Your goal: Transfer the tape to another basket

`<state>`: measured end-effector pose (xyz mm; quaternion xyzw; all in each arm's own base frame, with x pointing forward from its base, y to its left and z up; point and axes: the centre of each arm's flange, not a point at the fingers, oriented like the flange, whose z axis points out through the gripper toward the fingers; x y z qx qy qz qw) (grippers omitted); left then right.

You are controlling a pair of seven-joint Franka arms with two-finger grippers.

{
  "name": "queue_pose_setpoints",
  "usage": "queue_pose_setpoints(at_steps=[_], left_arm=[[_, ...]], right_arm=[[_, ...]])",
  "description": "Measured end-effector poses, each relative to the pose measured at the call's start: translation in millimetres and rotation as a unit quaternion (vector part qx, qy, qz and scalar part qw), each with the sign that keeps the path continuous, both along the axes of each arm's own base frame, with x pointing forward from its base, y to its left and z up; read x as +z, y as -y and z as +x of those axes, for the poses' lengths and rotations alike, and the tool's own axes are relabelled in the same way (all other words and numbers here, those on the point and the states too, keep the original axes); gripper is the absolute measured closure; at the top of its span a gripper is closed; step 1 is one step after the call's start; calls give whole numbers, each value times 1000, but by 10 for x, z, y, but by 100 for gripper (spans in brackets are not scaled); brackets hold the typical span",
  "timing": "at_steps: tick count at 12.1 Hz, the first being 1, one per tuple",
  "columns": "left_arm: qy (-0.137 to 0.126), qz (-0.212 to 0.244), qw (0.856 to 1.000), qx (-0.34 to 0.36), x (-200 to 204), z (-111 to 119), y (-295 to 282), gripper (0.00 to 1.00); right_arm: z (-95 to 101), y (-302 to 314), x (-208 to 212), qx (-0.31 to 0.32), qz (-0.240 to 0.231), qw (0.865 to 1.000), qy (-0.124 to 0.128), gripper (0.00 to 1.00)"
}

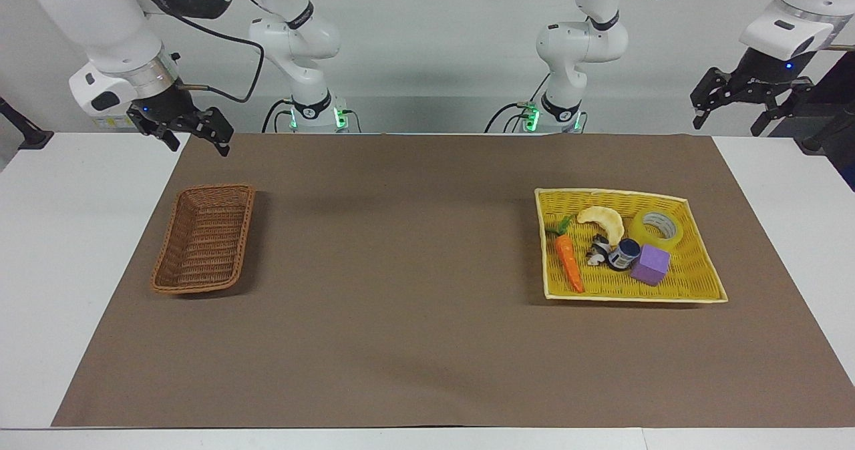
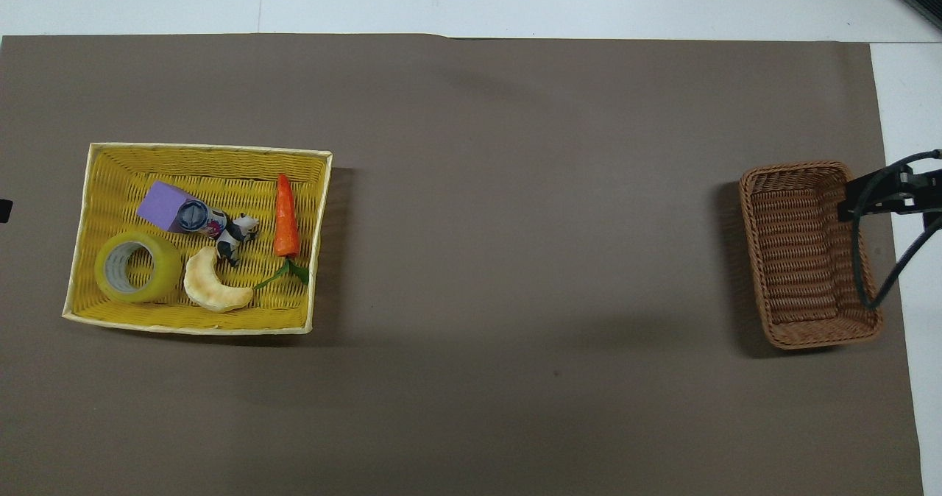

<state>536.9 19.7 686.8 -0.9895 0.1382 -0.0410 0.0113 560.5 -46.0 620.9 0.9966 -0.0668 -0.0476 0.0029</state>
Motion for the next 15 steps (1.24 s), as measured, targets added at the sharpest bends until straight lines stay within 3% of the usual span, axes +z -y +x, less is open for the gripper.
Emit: queue_pose_setpoints(at_steps=[7,10,15], left_arm=[[-13,-8,1000,-7,-540,64,-281,0],[-26,-11,1000,-4,-1116,62,-395,0],[-8,-10,1000,-6,-2052,7,-397,0]], right_arm=[[0,0,0,0,0,1000,0,0],[0,0,0,0,0,1000,0,0],[0,0,0,0,0,1000,0,0]])
